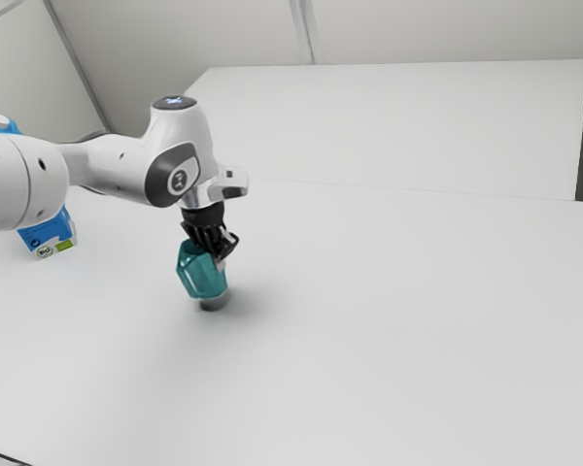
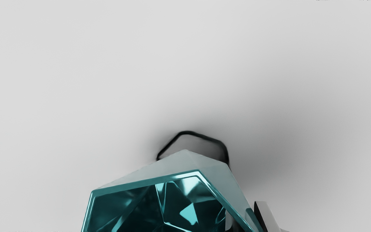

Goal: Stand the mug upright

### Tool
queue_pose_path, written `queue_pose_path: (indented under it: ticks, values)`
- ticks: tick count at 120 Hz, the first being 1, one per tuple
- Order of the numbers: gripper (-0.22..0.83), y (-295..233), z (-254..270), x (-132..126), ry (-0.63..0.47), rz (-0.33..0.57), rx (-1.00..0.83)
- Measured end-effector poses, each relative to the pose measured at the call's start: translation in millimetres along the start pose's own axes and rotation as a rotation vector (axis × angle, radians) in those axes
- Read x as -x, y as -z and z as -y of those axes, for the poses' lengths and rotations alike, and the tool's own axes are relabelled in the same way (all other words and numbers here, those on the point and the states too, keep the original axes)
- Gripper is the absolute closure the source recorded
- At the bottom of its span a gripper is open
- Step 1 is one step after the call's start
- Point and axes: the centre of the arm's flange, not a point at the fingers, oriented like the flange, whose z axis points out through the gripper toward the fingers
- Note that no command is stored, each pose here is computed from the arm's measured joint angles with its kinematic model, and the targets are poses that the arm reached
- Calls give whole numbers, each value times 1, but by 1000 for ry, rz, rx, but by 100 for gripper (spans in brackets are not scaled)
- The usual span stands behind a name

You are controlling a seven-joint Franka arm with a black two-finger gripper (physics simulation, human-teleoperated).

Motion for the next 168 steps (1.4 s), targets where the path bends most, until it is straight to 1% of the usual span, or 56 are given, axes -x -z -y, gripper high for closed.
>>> queue_pose_path:
  ticks: [68,76,108,122,133,144,159,168]
  values:
    - [78,-15,-19,-4,76,27,13]
    - [77,-16,-19,-4,82,28,13]
    - [64,-16,-20,-3,98,31,23]
    - [46,-14,-20,-3,102,29,24]
    - [37,-11,-19,-2,104,23,24]
    - [31,-7,-20,0,109,25,30]
    - [25,4,-20,7,126,43,47]
    - [21,17,-20,11,133,38,54]
